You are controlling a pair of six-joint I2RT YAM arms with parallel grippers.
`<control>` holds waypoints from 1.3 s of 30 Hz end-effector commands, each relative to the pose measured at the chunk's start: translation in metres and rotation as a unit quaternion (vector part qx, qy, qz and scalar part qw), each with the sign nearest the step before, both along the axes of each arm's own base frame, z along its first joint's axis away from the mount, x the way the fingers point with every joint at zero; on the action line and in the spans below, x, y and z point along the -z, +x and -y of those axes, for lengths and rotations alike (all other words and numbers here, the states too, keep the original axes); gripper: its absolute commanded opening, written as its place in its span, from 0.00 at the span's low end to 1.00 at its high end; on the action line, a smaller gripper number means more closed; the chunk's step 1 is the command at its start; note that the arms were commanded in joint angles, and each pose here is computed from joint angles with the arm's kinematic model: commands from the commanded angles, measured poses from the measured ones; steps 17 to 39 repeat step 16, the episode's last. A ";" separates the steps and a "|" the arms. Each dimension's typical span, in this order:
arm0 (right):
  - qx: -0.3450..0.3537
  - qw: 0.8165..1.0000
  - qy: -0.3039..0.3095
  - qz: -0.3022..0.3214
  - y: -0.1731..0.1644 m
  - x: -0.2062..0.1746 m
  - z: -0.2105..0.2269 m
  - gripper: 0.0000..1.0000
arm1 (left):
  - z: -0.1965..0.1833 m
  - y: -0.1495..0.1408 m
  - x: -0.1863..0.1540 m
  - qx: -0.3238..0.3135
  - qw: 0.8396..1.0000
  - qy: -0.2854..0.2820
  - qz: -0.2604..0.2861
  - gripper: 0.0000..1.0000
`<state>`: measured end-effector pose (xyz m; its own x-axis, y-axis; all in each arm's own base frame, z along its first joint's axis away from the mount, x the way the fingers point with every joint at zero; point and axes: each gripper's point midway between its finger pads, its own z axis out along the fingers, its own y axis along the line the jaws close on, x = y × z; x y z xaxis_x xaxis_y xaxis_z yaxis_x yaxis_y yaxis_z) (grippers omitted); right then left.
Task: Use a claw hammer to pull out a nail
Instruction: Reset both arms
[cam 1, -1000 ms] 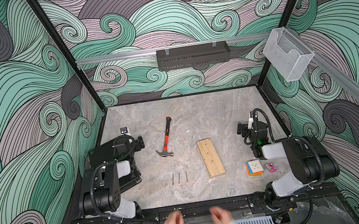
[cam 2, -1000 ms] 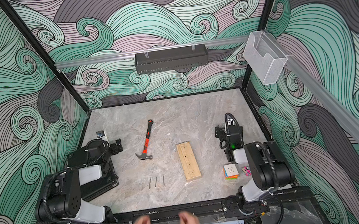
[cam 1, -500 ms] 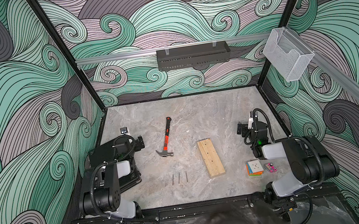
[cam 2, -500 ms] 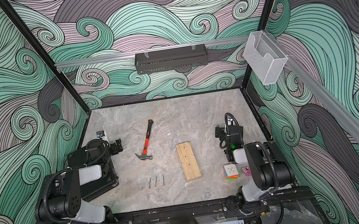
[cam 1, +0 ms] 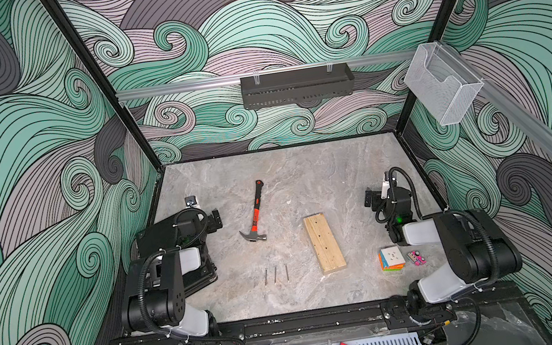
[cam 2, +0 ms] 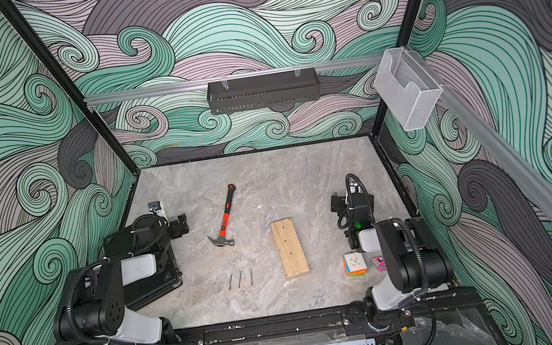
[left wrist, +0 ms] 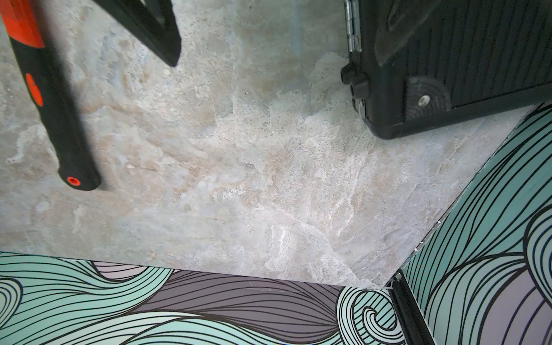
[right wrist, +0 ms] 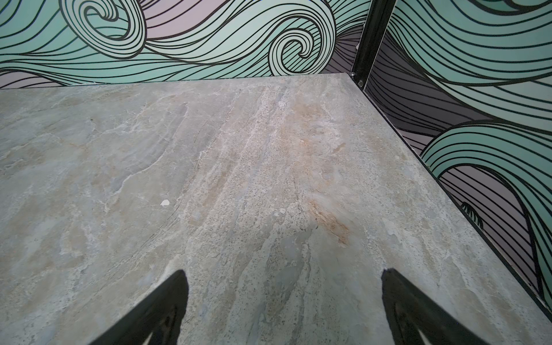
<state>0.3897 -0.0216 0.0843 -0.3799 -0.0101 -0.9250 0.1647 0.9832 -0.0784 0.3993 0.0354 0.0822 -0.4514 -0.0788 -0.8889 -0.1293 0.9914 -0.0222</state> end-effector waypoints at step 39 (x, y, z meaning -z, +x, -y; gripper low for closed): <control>-0.024 1.000 0.003 0.015 0.006 -0.010 -0.008 1.00 | 0.002 0.002 -0.004 0.006 1.000 0.002 0.001 0.99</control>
